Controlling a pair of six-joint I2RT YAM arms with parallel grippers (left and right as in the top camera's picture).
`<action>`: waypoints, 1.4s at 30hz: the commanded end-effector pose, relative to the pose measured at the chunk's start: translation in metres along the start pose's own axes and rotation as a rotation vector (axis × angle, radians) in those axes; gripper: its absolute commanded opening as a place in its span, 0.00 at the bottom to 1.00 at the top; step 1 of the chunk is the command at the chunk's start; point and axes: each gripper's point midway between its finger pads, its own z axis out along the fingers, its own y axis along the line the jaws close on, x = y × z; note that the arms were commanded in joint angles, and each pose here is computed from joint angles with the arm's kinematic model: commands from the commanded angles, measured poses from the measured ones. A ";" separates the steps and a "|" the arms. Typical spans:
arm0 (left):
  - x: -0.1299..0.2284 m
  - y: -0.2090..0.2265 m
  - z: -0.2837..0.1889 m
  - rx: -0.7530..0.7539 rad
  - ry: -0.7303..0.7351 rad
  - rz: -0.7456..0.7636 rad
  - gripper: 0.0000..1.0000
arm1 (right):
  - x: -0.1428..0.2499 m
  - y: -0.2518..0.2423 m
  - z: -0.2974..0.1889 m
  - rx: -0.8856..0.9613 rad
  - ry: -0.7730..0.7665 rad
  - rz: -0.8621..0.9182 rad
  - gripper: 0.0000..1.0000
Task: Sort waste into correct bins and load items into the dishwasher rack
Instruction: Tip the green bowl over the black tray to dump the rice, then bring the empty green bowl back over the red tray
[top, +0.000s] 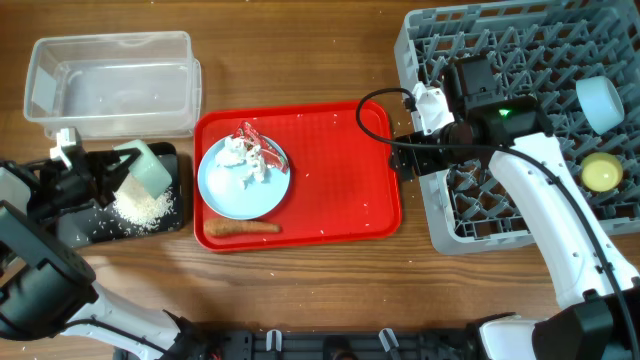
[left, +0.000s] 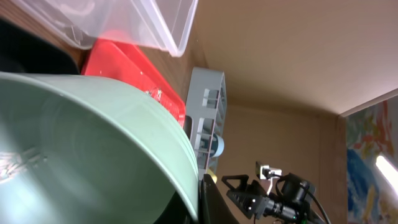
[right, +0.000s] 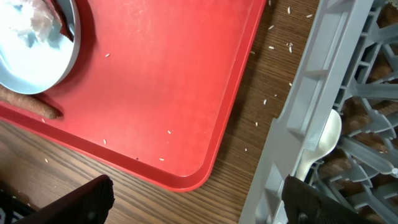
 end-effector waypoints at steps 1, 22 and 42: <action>-0.009 -0.011 -0.009 0.090 -0.056 0.052 0.04 | 0.004 -0.002 0.005 0.008 0.025 0.019 0.89; -0.001 -0.011 -0.005 0.073 -0.025 -0.007 0.04 | 0.007 -0.002 0.005 0.008 0.036 0.022 0.89; 0.143 -0.068 0.162 -0.096 0.546 0.444 0.04 | 0.011 -0.002 0.005 0.008 0.049 0.085 0.89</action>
